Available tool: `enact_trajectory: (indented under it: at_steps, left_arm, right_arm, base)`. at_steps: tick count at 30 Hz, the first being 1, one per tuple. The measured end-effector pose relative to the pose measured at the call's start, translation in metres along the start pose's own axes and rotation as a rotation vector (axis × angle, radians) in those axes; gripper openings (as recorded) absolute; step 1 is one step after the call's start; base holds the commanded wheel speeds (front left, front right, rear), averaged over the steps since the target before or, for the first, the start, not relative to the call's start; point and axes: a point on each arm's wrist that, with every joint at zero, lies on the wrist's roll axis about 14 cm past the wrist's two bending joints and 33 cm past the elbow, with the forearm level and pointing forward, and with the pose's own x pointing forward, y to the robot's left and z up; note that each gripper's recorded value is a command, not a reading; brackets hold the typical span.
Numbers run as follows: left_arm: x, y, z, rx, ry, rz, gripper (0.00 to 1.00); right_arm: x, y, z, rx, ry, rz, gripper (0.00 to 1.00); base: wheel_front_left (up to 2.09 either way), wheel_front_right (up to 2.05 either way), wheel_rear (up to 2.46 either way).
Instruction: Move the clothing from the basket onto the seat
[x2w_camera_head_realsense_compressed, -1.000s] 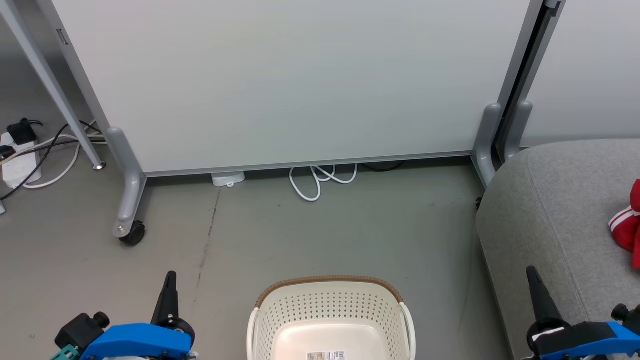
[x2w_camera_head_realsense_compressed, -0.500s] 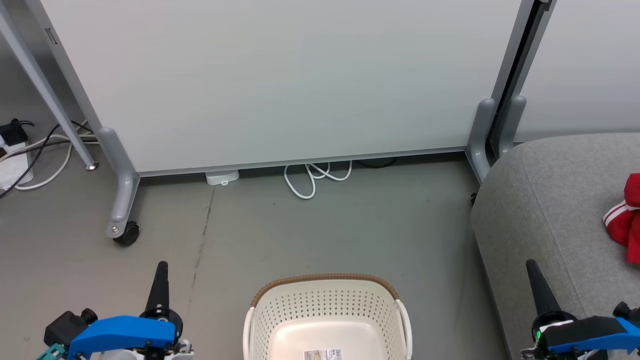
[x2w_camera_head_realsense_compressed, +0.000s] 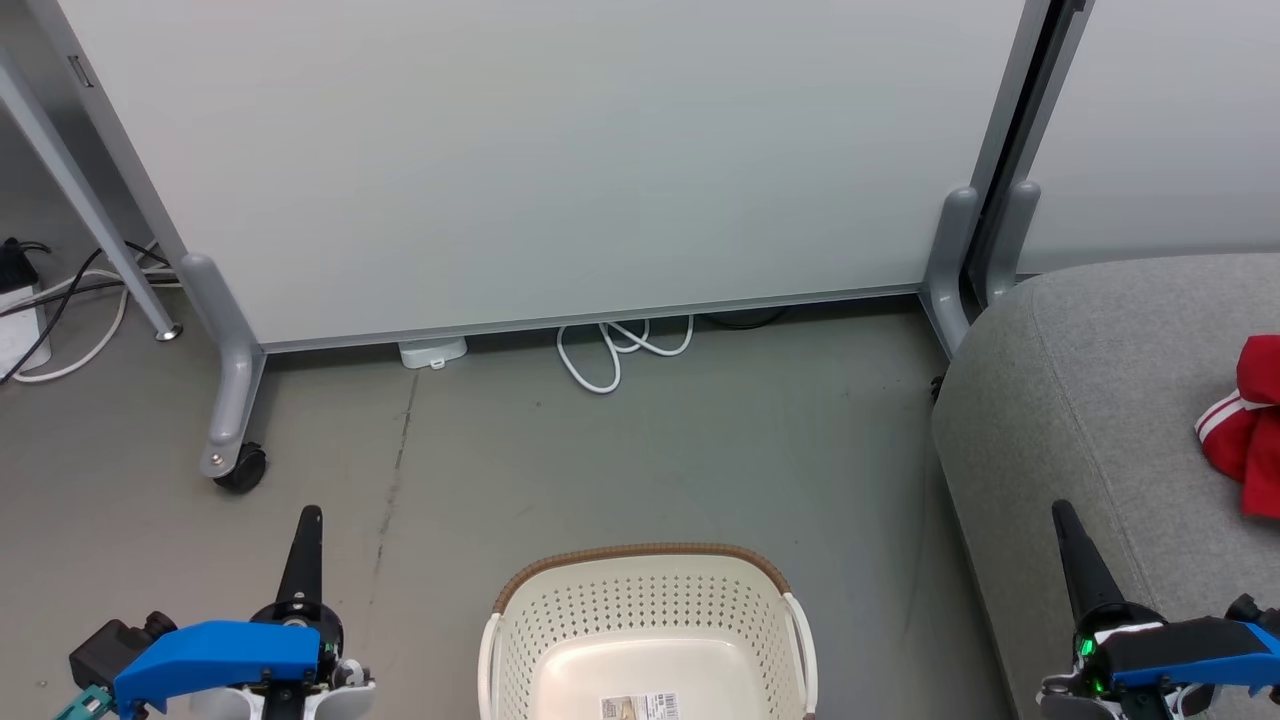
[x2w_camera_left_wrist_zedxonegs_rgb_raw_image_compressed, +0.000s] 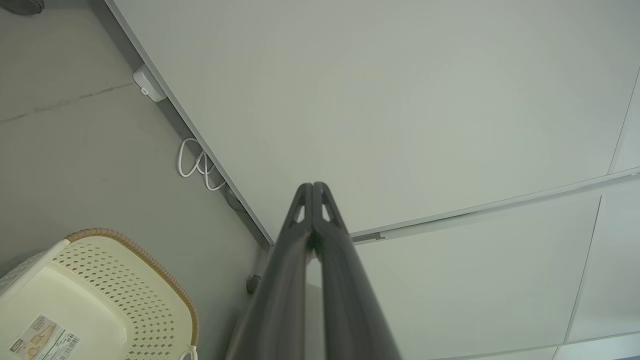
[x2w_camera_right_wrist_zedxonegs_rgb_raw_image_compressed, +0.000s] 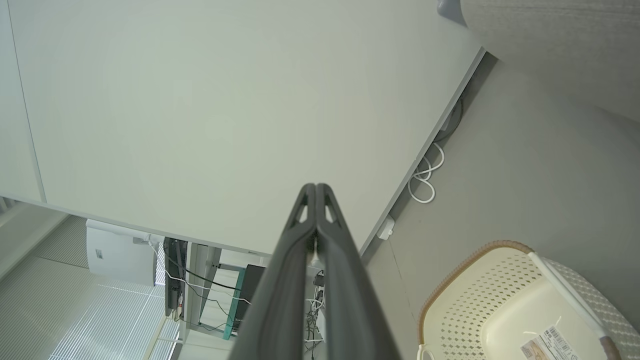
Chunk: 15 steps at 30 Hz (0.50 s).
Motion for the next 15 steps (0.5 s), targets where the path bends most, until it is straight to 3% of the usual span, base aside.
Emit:
enact_trajectory:
  at_steps: [15]
  left_arm:
    - [0.0069,-0.0096,0.0025,-0.116,0.003,-0.03,0.0]
  right_arm:
    - [0.003,0.0041,0.0055,0.127,-0.013,0.018,0.0]
  base:
    - [0.0,0.0,0.0]
